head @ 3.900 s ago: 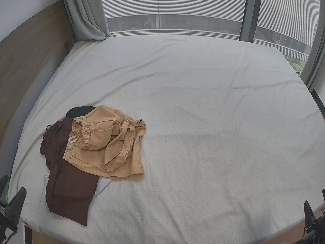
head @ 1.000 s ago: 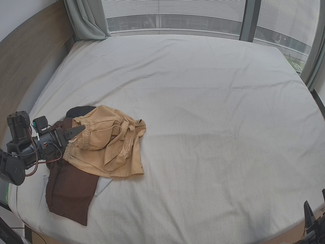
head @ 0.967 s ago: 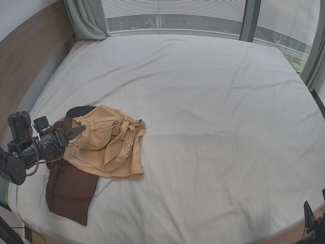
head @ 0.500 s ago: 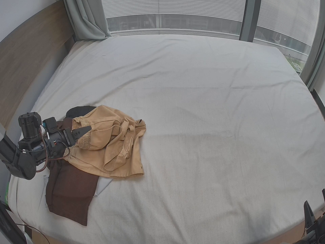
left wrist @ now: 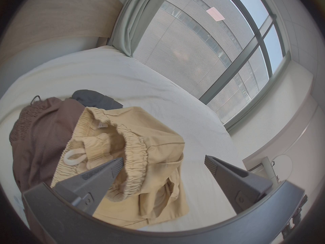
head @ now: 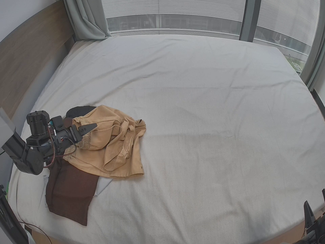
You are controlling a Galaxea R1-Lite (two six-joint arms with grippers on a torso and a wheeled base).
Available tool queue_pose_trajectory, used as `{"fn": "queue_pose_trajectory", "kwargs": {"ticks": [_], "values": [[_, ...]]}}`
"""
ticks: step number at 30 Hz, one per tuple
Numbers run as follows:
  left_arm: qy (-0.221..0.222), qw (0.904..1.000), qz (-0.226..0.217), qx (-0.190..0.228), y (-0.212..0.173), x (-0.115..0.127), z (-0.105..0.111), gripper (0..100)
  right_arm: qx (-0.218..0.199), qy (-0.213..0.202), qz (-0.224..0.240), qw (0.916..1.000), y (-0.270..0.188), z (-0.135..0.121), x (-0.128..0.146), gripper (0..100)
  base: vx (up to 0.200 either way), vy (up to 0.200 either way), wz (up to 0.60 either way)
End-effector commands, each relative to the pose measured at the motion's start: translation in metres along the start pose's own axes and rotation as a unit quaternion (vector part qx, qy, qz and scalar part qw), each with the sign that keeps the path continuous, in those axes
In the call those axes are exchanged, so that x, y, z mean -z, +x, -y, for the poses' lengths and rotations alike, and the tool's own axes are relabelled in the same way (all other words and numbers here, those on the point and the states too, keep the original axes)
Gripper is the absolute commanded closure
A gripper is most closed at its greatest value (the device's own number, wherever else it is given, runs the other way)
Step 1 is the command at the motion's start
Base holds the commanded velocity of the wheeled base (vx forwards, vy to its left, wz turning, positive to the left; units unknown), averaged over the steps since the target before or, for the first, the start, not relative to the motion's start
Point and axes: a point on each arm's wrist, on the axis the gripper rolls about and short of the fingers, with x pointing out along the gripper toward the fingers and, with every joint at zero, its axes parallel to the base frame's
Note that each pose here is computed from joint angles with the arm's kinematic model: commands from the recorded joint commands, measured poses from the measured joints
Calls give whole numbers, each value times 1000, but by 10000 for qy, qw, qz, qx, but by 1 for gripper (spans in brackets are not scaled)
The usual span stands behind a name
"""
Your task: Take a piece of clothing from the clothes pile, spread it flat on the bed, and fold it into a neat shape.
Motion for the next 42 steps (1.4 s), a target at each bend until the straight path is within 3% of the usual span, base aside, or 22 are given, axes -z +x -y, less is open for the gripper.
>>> {"fn": "queue_pose_trajectory", "kwargs": {"ticks": [1, 25, 26, 42], "values": [[-71, 9999, -30, 129, 7, 0, 6, 0, 3, -1, -6, 10000, 0, 0, 5, 0, 0, 0, 0], [2, 9997, 68, 244, 35, 13, -4, 0, 3, -1, -6, 10000, 0, 0, 5, 0, 0, 0, 0], [6, 9997, 77, 240, 35, 12, -5, 100, 3, -1, -6, 10000, 0, 0, 5, 0, 0, 0, 0], [58, 9994, 197, 296, 33, 7, -3, 100, 3, -1, -6, 10000, 0, 0, 5, 0, 0, 0, 0]]}}
